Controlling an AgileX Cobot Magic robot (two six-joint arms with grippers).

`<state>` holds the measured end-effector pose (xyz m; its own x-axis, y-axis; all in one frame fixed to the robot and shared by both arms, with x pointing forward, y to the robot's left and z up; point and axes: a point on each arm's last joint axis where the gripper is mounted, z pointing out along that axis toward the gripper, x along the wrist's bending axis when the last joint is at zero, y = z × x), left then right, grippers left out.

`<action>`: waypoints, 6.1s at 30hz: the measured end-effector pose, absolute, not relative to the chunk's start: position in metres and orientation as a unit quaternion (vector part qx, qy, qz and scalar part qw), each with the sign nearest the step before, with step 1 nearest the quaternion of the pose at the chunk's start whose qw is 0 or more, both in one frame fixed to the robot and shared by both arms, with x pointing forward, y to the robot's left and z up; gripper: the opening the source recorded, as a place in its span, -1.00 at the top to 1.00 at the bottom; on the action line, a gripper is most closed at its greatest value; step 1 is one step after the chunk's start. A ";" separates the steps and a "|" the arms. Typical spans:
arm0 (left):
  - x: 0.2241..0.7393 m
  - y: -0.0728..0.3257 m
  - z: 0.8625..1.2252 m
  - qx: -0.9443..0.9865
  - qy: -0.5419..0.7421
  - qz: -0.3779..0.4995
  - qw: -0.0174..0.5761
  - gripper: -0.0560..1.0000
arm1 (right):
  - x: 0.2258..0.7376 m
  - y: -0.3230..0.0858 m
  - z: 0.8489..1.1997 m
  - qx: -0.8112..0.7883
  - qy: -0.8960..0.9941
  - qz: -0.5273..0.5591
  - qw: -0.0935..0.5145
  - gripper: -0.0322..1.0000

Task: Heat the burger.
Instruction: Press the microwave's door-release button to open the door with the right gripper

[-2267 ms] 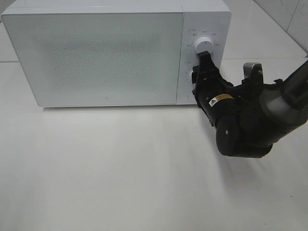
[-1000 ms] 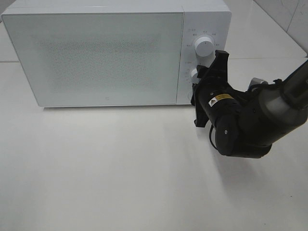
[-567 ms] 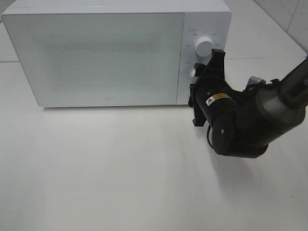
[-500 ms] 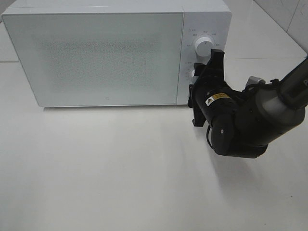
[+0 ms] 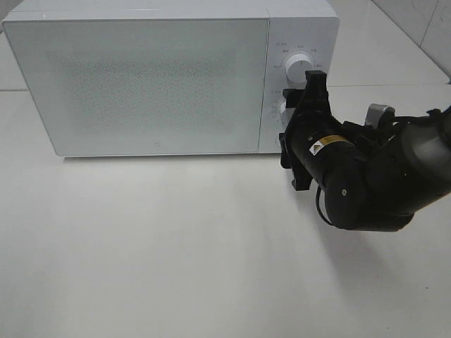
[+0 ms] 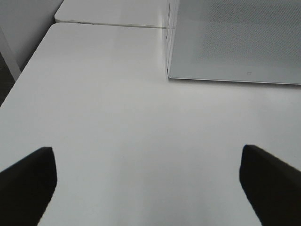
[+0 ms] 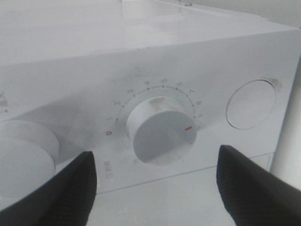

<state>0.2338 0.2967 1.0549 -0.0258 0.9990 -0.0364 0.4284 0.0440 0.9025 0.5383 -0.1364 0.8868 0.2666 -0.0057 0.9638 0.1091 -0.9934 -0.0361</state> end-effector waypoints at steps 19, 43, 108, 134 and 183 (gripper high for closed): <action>0.234 0.297 1.055 0.583 0.612 0.372 0.384 -0.95 | 0.480 -0.159 0.923 -0.789 -0.254 -0.559 -0.006 -0.41; 0.234 0.297 1.055 0.583 0.612 0.372 0.384 -0.95 | 0.427 -0.161 0.982 -0.594 -0.703 -0.383 -0.083 -0.41; 0.234 0.297 1.055 0.583 0.612 0.372 0.384 -0.95 | 0.230 -0.301 1.053 -0.628 -0.585 -0.389 -0.335 -0.41; 0.234 0.297 1.055 0.583 0.612 0.372 0.384 -0.95 | 0.307 -0.296 1.066 -0.608 -0.571 -0.419 -0.358 -0.41; 0.234 0.297 1.055 0.583 0.612 0.372 0.384 -0.95 | 0.467 -0.249 0.975 -0.565 -0.597 -0.452 -0.348 -0.40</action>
<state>0.2338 0.2967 1.0549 -0.0258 0.9990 -0.0364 0.4284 0.0440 0.9025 0.4668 -0.2491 0.9753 -0.1207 0.9881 0.0954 0.3592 -0.0461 0.9321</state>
